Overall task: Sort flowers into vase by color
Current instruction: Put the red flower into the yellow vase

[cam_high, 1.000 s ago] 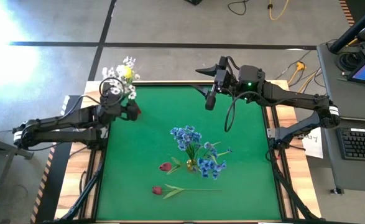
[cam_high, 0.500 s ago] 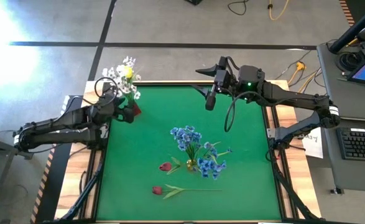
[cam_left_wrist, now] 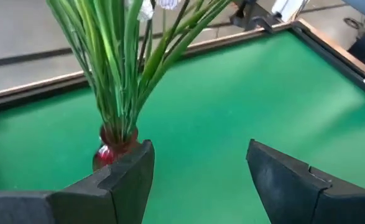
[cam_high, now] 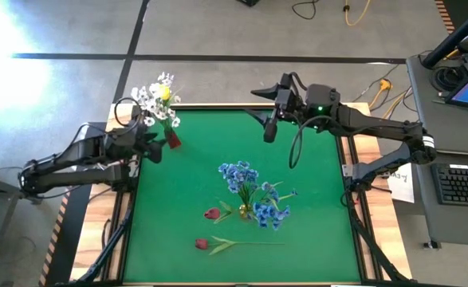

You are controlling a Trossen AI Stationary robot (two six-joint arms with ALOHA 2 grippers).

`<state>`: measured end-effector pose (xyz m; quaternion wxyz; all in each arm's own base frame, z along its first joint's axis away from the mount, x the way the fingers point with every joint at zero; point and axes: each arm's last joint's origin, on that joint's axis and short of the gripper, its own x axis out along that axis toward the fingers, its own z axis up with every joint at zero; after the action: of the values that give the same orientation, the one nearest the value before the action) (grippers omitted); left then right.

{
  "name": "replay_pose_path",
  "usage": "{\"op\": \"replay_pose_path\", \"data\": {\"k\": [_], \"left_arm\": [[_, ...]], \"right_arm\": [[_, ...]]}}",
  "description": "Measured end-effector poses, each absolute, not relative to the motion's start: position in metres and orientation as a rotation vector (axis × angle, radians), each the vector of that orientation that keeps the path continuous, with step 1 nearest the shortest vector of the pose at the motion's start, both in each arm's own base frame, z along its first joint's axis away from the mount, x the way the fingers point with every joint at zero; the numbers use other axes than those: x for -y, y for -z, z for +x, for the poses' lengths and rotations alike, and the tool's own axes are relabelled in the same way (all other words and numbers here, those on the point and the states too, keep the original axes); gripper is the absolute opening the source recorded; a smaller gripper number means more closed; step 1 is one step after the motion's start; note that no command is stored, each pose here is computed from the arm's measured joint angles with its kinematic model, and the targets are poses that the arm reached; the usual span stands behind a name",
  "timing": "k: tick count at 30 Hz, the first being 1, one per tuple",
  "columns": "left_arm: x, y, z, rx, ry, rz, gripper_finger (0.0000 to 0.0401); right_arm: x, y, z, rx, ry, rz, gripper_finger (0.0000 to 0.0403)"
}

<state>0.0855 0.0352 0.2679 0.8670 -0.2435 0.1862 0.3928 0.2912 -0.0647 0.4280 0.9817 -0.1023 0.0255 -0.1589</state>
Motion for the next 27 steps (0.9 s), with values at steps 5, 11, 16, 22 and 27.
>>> {"op": "replay_pose_path", "data": {"k": [5,11,16,22,27], "left_arm": [[-0.031,-0.281,0.076,-0.466,-0.789,-0.550,0.0243],[-0.027,-0.291,0.072,-0.476,-0.714,-0.575,0.0243],[-0.021,-0.292,0.077,-0.468,-0.561,-0.571,0.0243],[-0.012,-0.284,0.084,-0.505,-0.403,-0.587,0.0243],[-0.003,-0.279,0.088,-0.524,-0.324,-0.607,0.0243]], "right_arm": [[0.054,-0.434,0.291,-0.052,0.284,-0.217,0.0265],[0.031,-0.441,0.290,-0.105,0.201,-0.216,0.0265],[0.006,-0.456,0.286,-0.114,0.181,-0.218,0.0265],[-0.032,-0.465,0.274,-0.192,0.215,-0.228,0.0261],[-0.068,-0.470,0.257,-0.260,0.096,-0.184,0.0248]]}}
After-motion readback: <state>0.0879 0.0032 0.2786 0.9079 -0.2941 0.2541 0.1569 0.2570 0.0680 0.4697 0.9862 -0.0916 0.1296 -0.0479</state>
